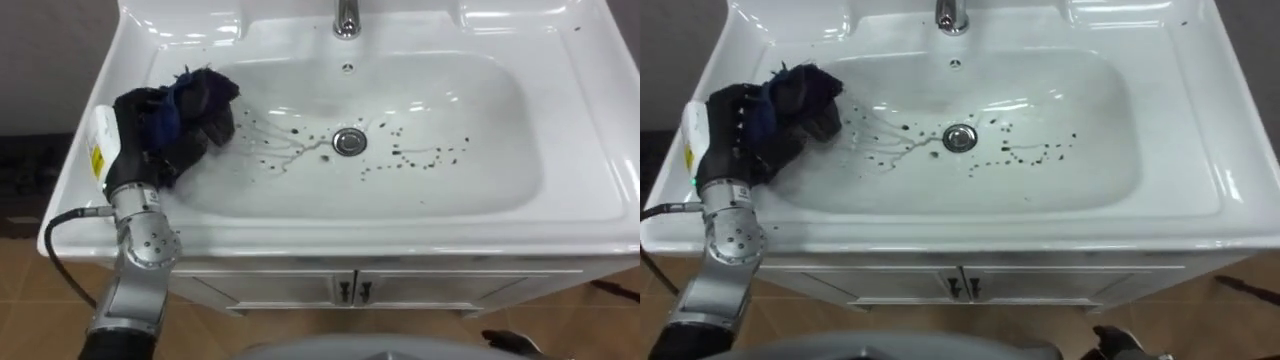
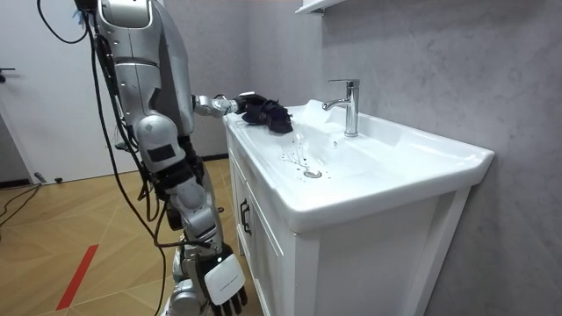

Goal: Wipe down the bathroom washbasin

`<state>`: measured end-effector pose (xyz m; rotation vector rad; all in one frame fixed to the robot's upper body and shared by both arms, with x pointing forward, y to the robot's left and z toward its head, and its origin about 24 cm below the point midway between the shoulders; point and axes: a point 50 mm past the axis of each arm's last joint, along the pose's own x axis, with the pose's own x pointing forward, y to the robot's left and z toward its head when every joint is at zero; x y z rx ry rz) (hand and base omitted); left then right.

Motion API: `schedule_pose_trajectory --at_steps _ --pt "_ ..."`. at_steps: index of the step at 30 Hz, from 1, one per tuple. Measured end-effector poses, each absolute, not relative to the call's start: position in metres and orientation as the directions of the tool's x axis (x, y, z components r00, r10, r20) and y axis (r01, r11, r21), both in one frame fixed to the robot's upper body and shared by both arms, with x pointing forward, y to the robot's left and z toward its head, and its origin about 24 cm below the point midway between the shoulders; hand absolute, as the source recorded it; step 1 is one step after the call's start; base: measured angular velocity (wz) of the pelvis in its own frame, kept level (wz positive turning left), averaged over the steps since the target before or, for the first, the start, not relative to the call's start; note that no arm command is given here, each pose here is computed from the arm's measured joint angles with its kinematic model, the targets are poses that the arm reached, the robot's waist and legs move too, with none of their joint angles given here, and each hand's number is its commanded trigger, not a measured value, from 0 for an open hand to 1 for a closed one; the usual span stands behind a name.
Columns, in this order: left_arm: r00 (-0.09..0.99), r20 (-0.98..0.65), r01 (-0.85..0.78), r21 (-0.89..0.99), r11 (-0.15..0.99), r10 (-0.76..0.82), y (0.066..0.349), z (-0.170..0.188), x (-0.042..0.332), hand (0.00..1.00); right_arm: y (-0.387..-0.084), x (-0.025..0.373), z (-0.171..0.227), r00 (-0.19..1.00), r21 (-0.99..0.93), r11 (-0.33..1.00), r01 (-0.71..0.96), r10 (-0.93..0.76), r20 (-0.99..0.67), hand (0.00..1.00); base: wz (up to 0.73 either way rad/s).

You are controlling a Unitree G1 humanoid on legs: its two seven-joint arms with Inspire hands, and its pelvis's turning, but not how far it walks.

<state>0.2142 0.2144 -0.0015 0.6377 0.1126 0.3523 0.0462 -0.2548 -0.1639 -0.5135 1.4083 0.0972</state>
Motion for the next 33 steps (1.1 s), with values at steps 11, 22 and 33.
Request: schedule_pose_trajectory --at_steps 11,22,33 --pt "0.973 0.060 -0.205 0.656 0.726 0.221 0.193 0.010 0.224 1.00 -0.254 0.040 -0.165 0.141 -0.273 0.890 -0.364 -0.237 -0.961 0.00 -0.01" --pt "0.985 0.060 -0.152 0.735 0.661 0.160 0.189 0.009 0.224 1.00 -0.251 0.030 -0.168 0.077 -0.238 0.875 -0.421 -0.227 -0.971 0.00 -0.02" --pt "0.965 -0.157 -0.002 0.799 0.602 0.211 0.202 -0.024 0.216 1.00 -0.252 0.025 -0.168 0.035 -0.219 0.880 -0.422 -0.225 -0.974 0.00 -0.02"
